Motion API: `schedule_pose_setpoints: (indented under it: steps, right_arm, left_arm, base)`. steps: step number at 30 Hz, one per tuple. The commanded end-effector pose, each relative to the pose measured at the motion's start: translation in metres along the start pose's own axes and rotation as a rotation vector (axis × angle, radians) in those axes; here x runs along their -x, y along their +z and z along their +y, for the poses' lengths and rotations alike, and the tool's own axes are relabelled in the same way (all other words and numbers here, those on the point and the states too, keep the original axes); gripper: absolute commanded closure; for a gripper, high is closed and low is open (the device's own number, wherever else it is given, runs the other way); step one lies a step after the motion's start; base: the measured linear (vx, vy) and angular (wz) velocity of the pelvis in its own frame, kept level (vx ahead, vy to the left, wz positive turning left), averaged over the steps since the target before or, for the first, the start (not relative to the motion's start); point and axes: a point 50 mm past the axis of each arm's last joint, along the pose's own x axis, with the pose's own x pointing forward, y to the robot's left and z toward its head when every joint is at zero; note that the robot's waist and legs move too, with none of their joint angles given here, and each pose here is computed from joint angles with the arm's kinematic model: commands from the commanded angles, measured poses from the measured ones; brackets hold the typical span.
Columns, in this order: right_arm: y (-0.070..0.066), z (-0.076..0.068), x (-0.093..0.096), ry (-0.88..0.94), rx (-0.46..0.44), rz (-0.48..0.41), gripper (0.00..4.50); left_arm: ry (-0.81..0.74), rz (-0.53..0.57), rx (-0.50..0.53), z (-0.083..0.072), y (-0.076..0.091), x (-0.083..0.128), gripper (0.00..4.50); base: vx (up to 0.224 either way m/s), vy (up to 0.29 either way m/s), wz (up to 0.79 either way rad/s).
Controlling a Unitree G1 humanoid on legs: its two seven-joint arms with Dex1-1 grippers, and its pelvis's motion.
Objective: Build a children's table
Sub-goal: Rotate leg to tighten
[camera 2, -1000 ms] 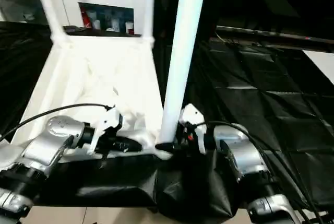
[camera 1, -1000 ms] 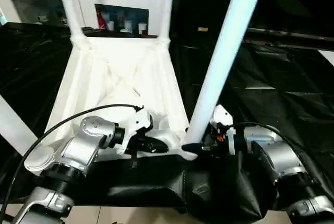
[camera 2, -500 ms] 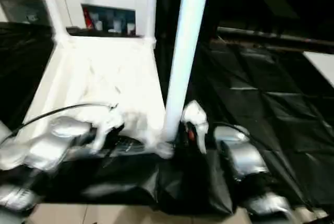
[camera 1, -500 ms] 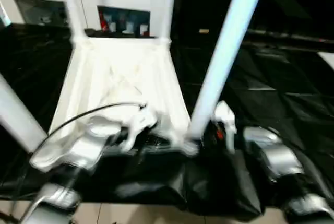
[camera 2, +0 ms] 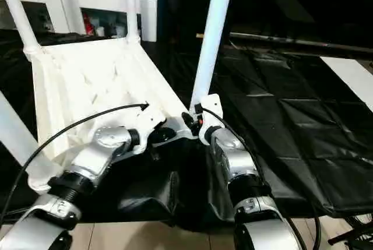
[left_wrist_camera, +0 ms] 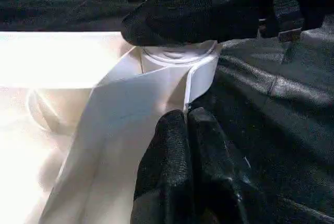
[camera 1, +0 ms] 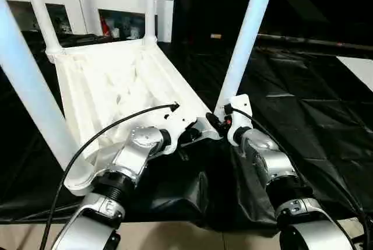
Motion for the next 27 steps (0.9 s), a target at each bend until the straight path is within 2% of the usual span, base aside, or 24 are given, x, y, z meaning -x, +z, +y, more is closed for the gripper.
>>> schedule_pose_setpoints:
  steps: [1, 5, 6, 13, 15, 19, 20, 27]
  right_arm:
    - [-0.02, 0.056, -0.01, 0.257, -0.033, 0.092, 1.78]
    - [-0.014, 0.046, -0.007, 0.271, 0.001, 0.065, 1.55]
    - [-0.013, 0.043, -0.006, 0.286, 0.009, 0.063, 1.34]
    - [-0.009, 0.022, 0.011, 0.381, 0.063, 0.054, 1.34]
    - [-0.01, 0.019, 0.015, 0.393, 0.074, 0.055, 1.25]
    - [-0.012, 0.013, 0.024, 0.432, 0.101, 0.063, 1.25]
    - [-0.012, 0.013, 0.024, 0.432, 0.101, 0.063, 1.25]
    - [-0.011, 0.016, 0.03, 0.463, 0.099, 0.057, 1.25]
  left_arm:
    - [-0.037, 0.011, -0.025, -0.019, 0.006, -0.018, 4.5]
    - [-0.083, 0.012, -0.053, -0.017, 0.002, -0.013, 4.5]
    - [-0.093, 0.01, -0.064, -0.016, 0.002, -0.012, 4.5]
    - [-0.09, -0.005, -0.063, -0.004, 0.008, -0.006, 4.5]
    - [-0.107, 0.004, -0.048, -0.003, 0.009, -0.005, 4.07]
    - [-0.088, 0.006, -0.015, 0.002, 0.013, -0.005, 3.86]
    - [-0.087, 0.006, -0.015, 0.002, 0.013, -0.006, 3.66]
    - [-0.09, 0.013, -0.046, 0.004, 0.016, -0.006, 3.22]
  base:
    - [0.0, 0.0, 0.0]
    - [0.0, 0.0, 0.0]
    - [0.0, 0.0, 0.0]
    - [0.0, 0.0, 0.0]
    - [0.0, 0.0, 0.0]
    - [0.0, 0.0, 0.0]
    - [0.0, 0.0, 0.0]
    - [0.0, 0.0, 0.0]
